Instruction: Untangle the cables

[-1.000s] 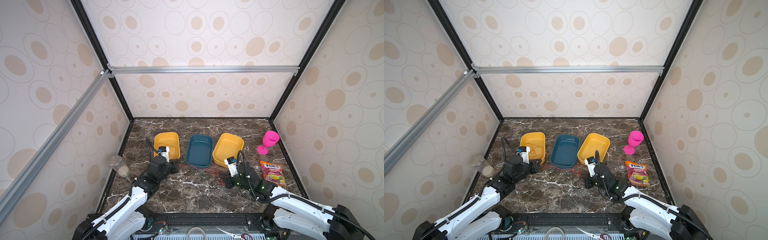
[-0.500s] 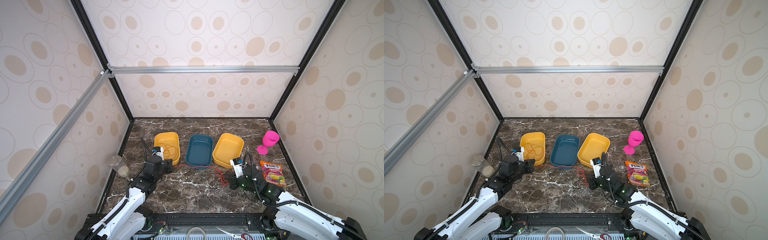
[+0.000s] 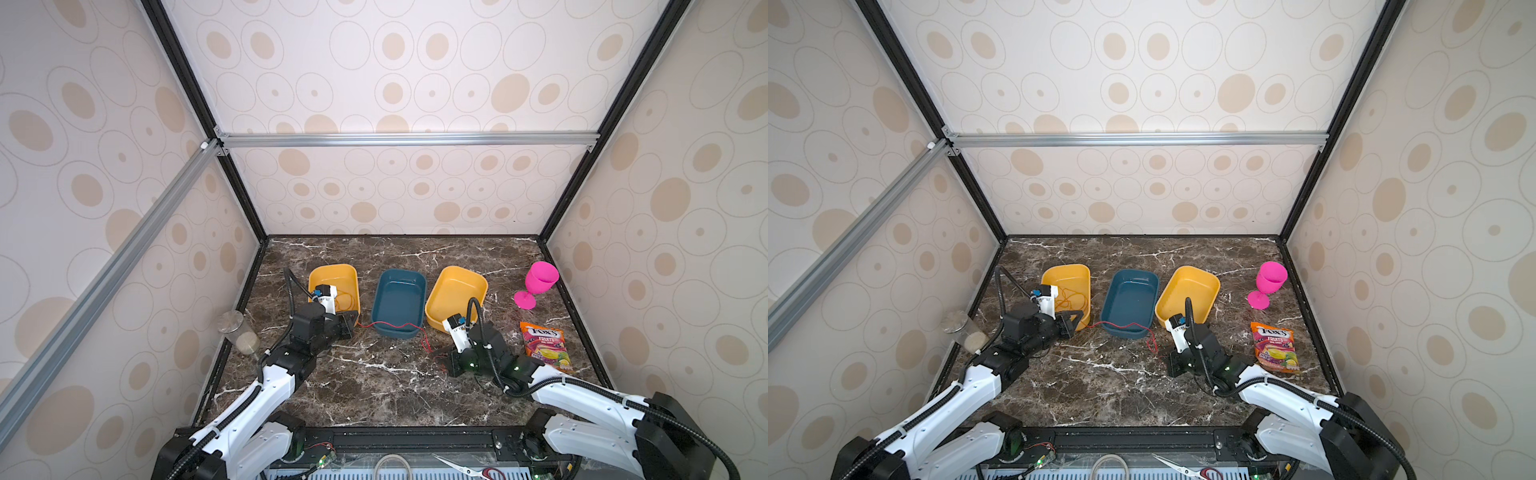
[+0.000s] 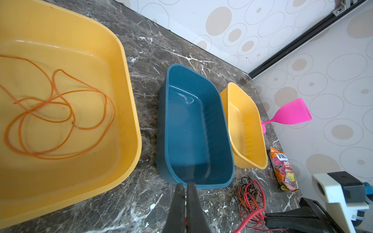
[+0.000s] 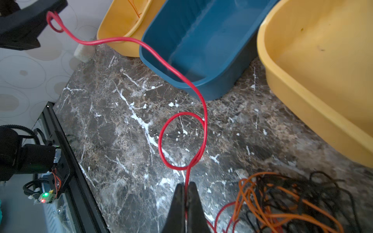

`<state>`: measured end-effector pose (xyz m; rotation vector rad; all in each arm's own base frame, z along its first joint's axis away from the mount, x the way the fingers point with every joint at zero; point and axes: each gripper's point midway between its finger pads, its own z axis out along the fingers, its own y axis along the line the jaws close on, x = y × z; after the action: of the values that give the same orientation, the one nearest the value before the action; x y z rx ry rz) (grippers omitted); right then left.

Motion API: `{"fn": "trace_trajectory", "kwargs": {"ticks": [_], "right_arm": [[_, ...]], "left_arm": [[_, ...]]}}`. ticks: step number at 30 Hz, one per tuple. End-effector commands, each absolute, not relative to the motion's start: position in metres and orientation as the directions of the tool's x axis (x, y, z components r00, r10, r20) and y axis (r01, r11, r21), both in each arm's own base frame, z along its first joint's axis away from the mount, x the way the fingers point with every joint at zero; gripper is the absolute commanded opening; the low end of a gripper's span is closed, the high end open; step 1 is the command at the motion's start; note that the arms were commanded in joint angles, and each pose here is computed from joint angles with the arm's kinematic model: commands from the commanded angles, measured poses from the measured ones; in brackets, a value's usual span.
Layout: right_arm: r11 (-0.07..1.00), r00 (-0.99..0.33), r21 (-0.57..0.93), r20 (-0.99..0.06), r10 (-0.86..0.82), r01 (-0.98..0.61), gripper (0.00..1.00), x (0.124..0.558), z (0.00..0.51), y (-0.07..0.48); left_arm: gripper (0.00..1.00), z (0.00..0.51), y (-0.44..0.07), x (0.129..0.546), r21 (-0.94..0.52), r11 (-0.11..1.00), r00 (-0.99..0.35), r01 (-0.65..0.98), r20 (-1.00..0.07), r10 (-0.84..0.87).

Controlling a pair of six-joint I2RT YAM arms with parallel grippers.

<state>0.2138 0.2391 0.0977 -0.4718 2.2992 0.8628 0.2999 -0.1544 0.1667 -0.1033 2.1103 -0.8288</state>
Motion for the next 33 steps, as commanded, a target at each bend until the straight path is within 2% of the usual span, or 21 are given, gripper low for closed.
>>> {"fn": "trace_trajectory", "kwargs": {"ticks": [1, 10, 14, 18, 24, 26, 28, 33], "right_arm": [[0.686, -0.707, 0.469, -0.701, -0.094, -0.556, 0.0, 0.221, 0.114, 0.251], [0.636, -0.7, 0.485, -0.704, -0.124, -0.6, 0.0, 0.218, 0.117, 0.268], [0.648, -0.701, 0.476, -0.701, -0.13, -0.595, 0.0, 0.218, 0.113, 0.268], [0.695, -0.708, 0.45, -0.696, -0.122, -0.561, 0.07, 0.226, 0.11, 0.262], [0.673, -0.679, 0.443, -0.724, -0.122, -0.592, 0.14, 0.226, 0.128, 0.266], [0.681, -0.669, 0.429, -0.734, -0.121, -0.593, 0.2, 0.228, 0.133, 0.263], [0.692, -0.658, 0.413, -0.743, -0.119, -0.592, 0.31, 0.23, 0.138, 0.26], [0.71, -0.644, 0.391, -0.756, -0.116, -0.586, 0.32, 0.232, 0.142, 0.255]], "left_arm": [[0.0, 0.212, -0.177, 0.314, -0.63, 0.708, -0.587, 0.318, -0.717, -0.375], [0.0, 0.23, -0.214, 0.336, -0.624, 0.674, -0.578, 0.395, -0.739, -0.345], [0.0, 0.228, -0.222, 0.345, -0.618, 0.677, -0.584, 0.399, -0.741, -0.332], [0.0, 0.226, -0.23, 0.357, -0.614, 0.678, -0.588, 0.403, -0.742, -0.323], [0.0, 0.246, -0.234, 0.371, -0.59, 0.686, -0.551, 0.425, -0.77, -0.321], [0.0, 0.253, -0.235, 0.374, -0.582, 0.689, -0.54, 0.433, -0.779, -0.318], [0.0, 0.258, -0.234, 0.377, -0.57, 0.698, -0.529, 0.433, -0.788, -0.315], [0.0, 0.264, -0.236, 0.38, -0.561, 0.699, -0.522, 0.443, -0.795, -0.307]]}}
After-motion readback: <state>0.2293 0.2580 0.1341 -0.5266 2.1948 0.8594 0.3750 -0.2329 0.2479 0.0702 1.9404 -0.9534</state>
